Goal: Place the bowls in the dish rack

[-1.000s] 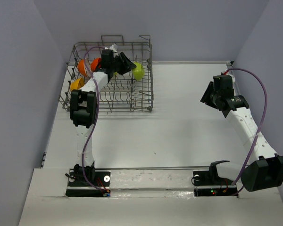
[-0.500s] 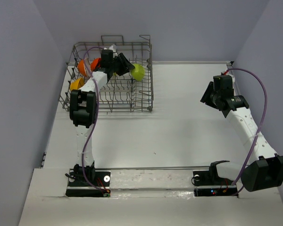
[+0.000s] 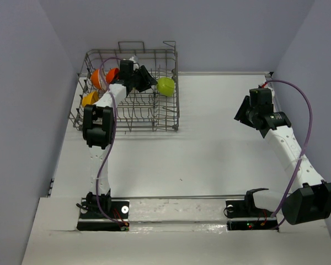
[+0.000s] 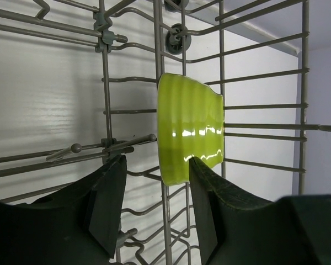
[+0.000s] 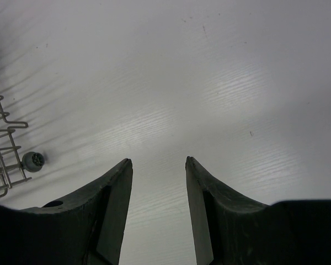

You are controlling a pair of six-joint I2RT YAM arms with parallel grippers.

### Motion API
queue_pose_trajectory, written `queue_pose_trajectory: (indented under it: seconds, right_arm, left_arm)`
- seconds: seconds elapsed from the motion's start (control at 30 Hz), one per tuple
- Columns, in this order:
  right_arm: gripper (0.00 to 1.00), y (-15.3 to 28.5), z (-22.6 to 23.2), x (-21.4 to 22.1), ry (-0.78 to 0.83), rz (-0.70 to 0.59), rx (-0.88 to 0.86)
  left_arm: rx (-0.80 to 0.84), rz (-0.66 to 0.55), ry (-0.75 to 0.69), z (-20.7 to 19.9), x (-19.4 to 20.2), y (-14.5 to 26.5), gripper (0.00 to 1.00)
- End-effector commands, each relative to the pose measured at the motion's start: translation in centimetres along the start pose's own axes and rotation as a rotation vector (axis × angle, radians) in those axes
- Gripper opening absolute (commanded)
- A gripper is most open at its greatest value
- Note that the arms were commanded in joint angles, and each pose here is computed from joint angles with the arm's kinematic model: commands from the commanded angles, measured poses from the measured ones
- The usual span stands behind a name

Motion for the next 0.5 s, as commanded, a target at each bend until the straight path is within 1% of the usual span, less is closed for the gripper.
queue_pose_trajectory:
  seconds: [0.0,0.13,0.37,0.4,0.47]
  right_arm:
    - [0.50,0.7,0.5,-1.5,-0.007,-0.058,-0.038]
    - [0.49,1.1,0.6,-1.8,-0.011,-0.070,-0.047]
    - [0.50,1.9,0.7,-2.3,-0.014,-0.087,-0.064]
    - [0.53,2.3,0.8,-2.5,-0.015,-0.093,-0.074]
    - [0.57,2.6,1.0,-2.7,-0.016,-0.102,-0.087]
  left_arm:
    - [0.077,-0.072,-0.086,-4.4,-2.5,2.0,0.57]
    - [0.111,-0.095,-0.116,-6.7,-3.3,3.4,0.58]
    - [0.164,-0.171,-0.182,-11.3,-5.6,7.9,0.59]
    - [0.169,-0.210,-0.202,-12.6,-6.4,9.4,0.59]
    - [0.137,-0.250,-0.236,-13.2,-7.1,11.1,0.59]
Point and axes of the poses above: each gripper's point midway between its finger pads, its own y axis back along the fingers, its own z axis along the line the jaws close on, x = y × z, the point moved 3 cm from there along y, back along the fingers, and after that the axes turned 2 degrees about y, right-handed, at the moved point
